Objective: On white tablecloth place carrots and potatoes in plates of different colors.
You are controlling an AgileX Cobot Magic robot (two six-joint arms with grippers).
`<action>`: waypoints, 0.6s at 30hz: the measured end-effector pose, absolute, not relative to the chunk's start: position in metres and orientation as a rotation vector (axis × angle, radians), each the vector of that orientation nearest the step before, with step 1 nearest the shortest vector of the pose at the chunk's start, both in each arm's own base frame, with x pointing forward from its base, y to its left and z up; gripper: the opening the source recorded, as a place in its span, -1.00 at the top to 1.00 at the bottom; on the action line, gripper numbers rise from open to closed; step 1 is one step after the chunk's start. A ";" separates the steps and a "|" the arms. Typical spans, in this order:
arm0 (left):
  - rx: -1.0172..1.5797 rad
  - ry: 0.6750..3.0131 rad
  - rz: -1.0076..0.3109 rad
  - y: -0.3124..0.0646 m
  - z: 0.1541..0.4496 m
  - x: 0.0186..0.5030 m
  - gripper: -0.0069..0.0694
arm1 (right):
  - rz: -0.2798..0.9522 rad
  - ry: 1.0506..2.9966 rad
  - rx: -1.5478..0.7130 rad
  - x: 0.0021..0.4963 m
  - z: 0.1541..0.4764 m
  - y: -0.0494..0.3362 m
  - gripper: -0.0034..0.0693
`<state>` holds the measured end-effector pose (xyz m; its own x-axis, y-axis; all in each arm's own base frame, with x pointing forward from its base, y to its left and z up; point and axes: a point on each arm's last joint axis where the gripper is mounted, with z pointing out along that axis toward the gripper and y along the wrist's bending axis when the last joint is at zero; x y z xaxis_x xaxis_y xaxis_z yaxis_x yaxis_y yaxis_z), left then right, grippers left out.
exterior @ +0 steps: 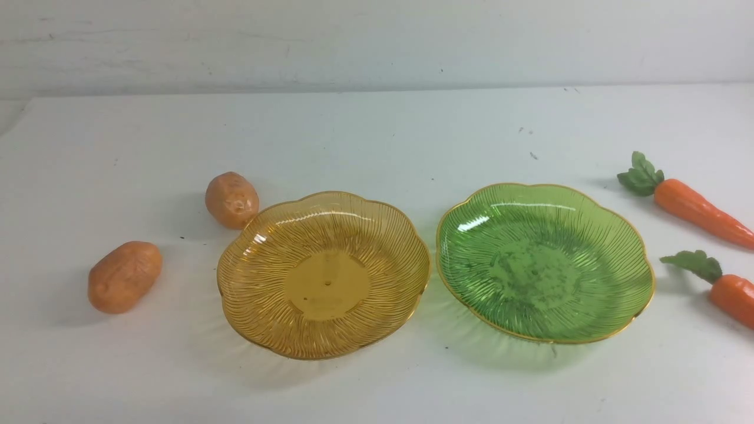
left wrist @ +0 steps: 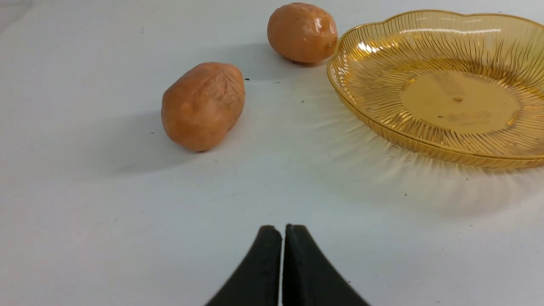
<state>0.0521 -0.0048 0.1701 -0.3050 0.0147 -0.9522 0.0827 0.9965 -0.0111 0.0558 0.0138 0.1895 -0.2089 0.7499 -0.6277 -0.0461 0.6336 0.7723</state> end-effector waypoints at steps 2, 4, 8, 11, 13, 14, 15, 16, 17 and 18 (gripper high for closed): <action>0.070 1.880 -0.067 -0.005 0.170 0.052 0.83 | 0.831 1.607 0.612 0.056 0.191 0.013 0.95; 0.070 1.880 -0.067 -0.005 0.170 0.052 0.83 | 0.835 1.581 0.619 0.056 0.193 0.012 0.95; 0.070 1.880 -0.067 -0.005 0.170 0.052 0.83 | 0.833 1.481 0.631 0.057 0.200 0.008 0.95; 0.070 1.880 -0.067 -0.005 0.170 0.052 0.83 | 0.814 1.440 0.600 0.056 0.211 0.007 0.95; 0.070 1.880 -0.067 -0.005 0.170 0.052 0.83 | 0.763 1.415 0.516 0.053 0.230 0.007 0.95; 0.070 1.880 -0.067 -0.005 0.170 0.052 0.83 | 0.713 1.403 0.446 0.050 0.246 0.007 0.95; 0.070 1.880 -0.067 -0.005 0.170 0.052 0.83 | 0.664 1.389 0.379 0.047 0.263 0.008 0.95; 0.070 1.880 -0.067 -0.005 0.170 0.052 0.83 | 0.600 1.386 0.297 0.044 0.286 0.009 0.95; 0.070 1.880 -0.067 -0.005 0.170 0.052 0.83 | 0.547 1.394 0.231 0.041 0.308 0.010 0.95; 0.070 1.880 -0.067 -0.005 0.170 0.052 0.83 | 0.518 1.429 0.200 0.041 0.315 0.011 0.95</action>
